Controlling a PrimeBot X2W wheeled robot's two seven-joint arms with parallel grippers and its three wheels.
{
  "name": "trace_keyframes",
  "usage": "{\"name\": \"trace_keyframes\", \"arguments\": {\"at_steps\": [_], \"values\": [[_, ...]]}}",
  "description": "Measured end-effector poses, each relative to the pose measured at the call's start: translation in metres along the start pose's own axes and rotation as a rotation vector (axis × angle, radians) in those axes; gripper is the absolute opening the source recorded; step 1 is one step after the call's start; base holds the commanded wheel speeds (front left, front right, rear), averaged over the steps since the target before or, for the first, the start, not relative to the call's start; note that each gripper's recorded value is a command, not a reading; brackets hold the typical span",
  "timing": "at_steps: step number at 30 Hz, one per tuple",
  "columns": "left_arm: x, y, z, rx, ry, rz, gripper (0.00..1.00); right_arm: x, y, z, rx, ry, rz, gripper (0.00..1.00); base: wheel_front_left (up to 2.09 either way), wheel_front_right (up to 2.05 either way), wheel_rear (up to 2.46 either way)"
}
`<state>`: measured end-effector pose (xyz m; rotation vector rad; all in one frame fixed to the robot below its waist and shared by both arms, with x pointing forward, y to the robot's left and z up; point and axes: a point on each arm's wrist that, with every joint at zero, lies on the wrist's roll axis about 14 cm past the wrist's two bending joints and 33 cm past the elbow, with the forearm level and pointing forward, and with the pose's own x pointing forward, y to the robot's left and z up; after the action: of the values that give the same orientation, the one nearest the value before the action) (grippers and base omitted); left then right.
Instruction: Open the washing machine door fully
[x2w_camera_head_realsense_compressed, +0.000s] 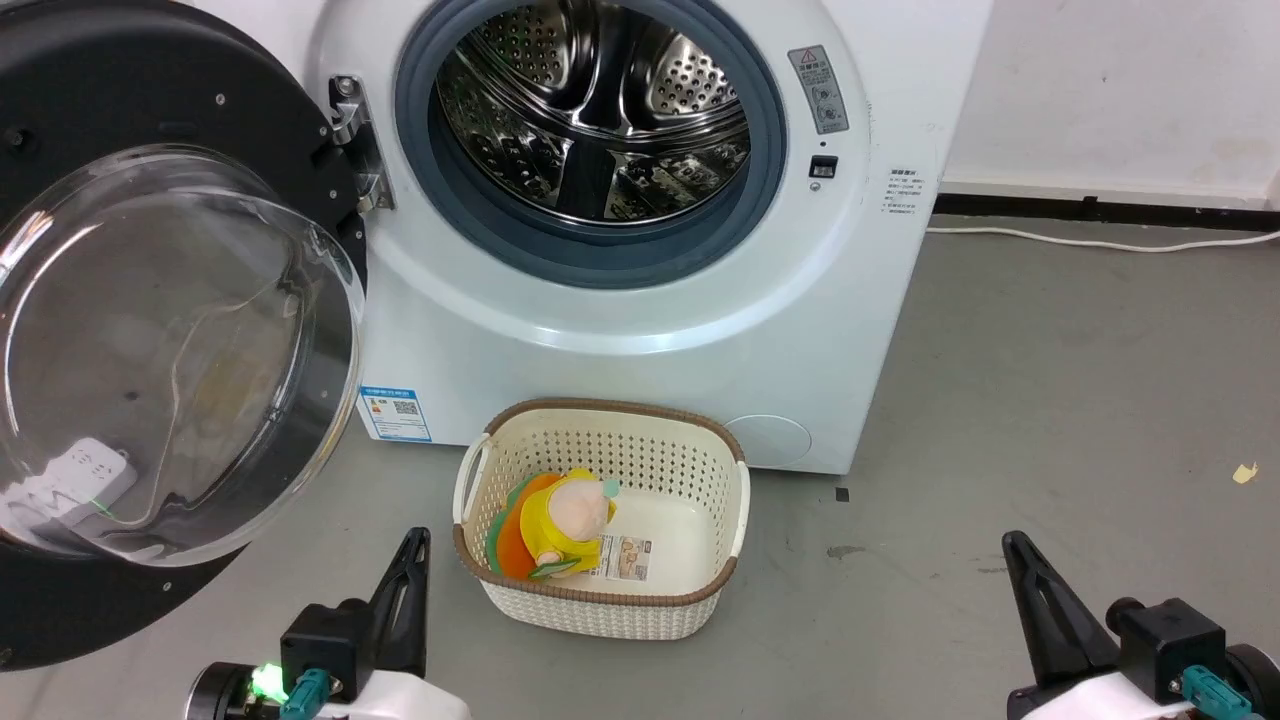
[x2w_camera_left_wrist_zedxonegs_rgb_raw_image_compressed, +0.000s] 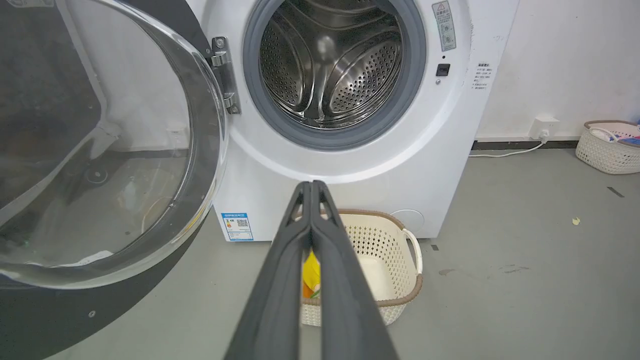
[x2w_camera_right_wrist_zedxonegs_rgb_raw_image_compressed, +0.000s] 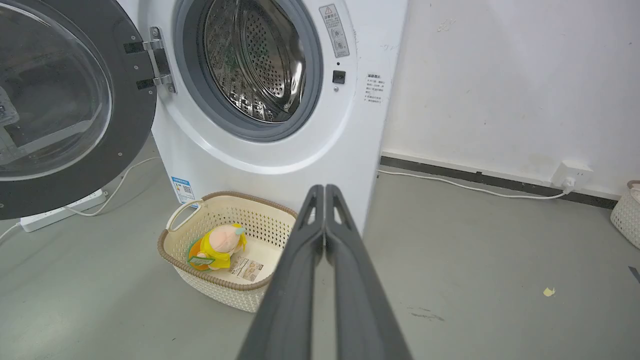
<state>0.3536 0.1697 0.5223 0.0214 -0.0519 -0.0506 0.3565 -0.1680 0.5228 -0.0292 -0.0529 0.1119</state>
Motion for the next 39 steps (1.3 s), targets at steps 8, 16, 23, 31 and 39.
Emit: {"name": "trace_keyframes", "arguments": {"at_steps": [8, 16, 23, 31, 39], "values": [[0.003, 0.003, 0.0, 0.006, 0.011, 0.012, 0.0, 0.001, 0.001, -0.003, -0.001, 0.021, 0.004, 0.0, 0.0, 0.0, 0.0], [0.005, 0.003, -0.001, 0.013, 0.028, 0.015, 0.0, 0.005, 0.002, -0.001, -0.002, 0.028, 0.007, 0.0, 0.0, 0.0, 0.0], [0.009, 0.005, 0.001, 0.015, 0.032, 0.02, 0.0, 0.005, 0.002, -0.003, -0.002, 0.041, 0.008, 0.0, 0.0, 0.0, 0.0], [0.011, 0.007, 0.0, 0.017, 0.042, 0.029, 0.0, 0.009, 0.003, 0.0, -0.01, 0.042, 0.01, 0.0, 0.0, 0.0, 0.0], [0.013, 0.006, -0.001, 0.014, 0.056, 0.038, 0.0, 0.009, 0.004, -0.003, -0.011, 0.066, 0.013, 0.0, 0.0, 0.0, 0.0]]}}
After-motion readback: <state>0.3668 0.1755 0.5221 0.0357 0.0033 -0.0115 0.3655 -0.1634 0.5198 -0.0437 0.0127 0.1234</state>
